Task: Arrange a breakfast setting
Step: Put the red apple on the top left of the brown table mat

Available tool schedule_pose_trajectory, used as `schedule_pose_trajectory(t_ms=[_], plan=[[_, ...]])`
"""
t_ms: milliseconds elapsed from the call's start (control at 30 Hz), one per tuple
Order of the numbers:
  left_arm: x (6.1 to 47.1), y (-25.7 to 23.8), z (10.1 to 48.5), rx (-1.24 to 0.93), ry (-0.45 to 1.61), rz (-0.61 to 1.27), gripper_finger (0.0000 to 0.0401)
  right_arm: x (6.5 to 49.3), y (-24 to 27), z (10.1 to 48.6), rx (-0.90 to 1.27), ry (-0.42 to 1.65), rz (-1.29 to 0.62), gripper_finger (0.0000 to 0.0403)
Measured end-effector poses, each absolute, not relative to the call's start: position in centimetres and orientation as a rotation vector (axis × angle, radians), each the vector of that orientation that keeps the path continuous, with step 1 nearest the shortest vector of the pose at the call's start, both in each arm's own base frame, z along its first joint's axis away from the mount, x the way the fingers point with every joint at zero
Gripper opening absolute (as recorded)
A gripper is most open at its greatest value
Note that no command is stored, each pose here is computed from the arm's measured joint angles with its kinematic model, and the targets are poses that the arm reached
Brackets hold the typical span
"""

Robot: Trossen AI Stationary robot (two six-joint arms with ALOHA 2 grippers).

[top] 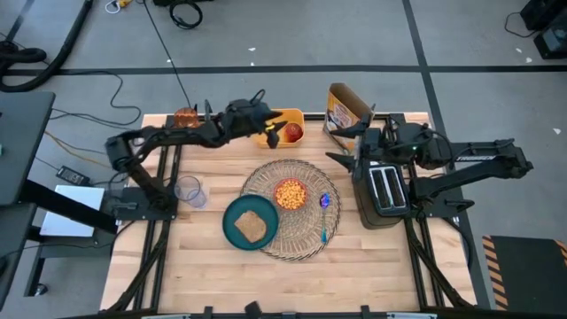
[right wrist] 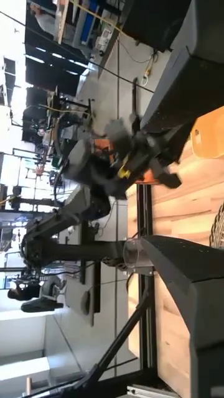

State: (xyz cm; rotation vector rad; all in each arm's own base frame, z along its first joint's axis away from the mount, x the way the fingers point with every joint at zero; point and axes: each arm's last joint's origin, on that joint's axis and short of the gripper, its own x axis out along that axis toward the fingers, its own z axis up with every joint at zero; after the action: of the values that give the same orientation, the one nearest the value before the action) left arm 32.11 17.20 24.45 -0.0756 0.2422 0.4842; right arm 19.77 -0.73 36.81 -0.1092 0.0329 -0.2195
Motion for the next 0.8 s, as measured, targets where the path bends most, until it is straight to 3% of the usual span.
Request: schedule_pose_trajectory(t_ms=[600,800], plan=[[37.0,23.5,17.9,-0.063,0.376,0.419,0.0184,20.1,0.3,36.3,-0.115,0.072,-0.164,0.0295],[37.0,23.7,17.3,-0.05,0.46,0.423,0.0161,20.1,0.4,36.0,-0.12,0.098,-0.158,0.0295]])
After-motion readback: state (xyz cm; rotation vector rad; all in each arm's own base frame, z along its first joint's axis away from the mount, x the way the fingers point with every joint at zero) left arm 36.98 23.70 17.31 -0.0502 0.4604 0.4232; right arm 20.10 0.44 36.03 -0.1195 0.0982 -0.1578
